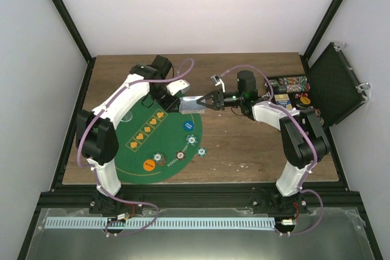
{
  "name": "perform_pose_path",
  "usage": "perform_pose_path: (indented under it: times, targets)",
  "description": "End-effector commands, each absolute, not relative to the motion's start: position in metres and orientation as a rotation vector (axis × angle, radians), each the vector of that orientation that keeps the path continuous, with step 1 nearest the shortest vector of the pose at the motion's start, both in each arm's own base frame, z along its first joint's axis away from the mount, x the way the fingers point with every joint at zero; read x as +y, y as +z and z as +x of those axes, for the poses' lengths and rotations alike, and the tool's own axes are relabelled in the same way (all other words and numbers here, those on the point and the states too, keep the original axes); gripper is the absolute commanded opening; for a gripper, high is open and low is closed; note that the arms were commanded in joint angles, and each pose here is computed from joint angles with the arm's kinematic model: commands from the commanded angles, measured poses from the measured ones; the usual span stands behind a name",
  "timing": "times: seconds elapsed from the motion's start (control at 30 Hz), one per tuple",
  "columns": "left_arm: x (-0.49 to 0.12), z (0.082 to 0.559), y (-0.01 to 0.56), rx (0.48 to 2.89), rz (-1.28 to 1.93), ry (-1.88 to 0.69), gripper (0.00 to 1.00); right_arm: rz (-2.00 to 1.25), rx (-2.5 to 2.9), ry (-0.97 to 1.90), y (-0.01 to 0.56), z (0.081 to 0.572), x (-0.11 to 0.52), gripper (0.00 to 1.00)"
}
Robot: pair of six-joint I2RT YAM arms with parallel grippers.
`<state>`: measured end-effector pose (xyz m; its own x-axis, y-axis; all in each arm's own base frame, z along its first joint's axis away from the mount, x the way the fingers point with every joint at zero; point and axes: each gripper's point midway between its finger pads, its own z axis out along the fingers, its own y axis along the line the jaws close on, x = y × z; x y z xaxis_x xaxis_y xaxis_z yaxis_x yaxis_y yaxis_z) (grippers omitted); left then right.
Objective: Distribute texas hold em gaming equipment
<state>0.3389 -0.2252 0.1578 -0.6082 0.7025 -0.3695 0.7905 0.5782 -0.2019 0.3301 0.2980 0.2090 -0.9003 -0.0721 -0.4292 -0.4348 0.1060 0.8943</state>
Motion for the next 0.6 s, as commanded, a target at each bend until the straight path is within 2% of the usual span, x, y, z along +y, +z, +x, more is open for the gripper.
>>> perform_pose_path:
  times: [0.0,0.4,0.57]
  targets:
    - [-0.2498,0.3398,0.1716,2.485,1.253,-0.6,0.31,-0.578,2.034,1.891,0.2263,0.3284,0.3128,0.15]
    - [-0.2587,0.336,0.1774,2.461,1.267,-0.663,0.31,-0.584,2.044,1.91,0.223,0.3259,0.3211,0.22]
    - [-0.2528,0.3364,0.176,2.464,1.282,-0.617,0.31,-0.585,2.049,1.904,0.2242,0.3244,0.3203,0.12]
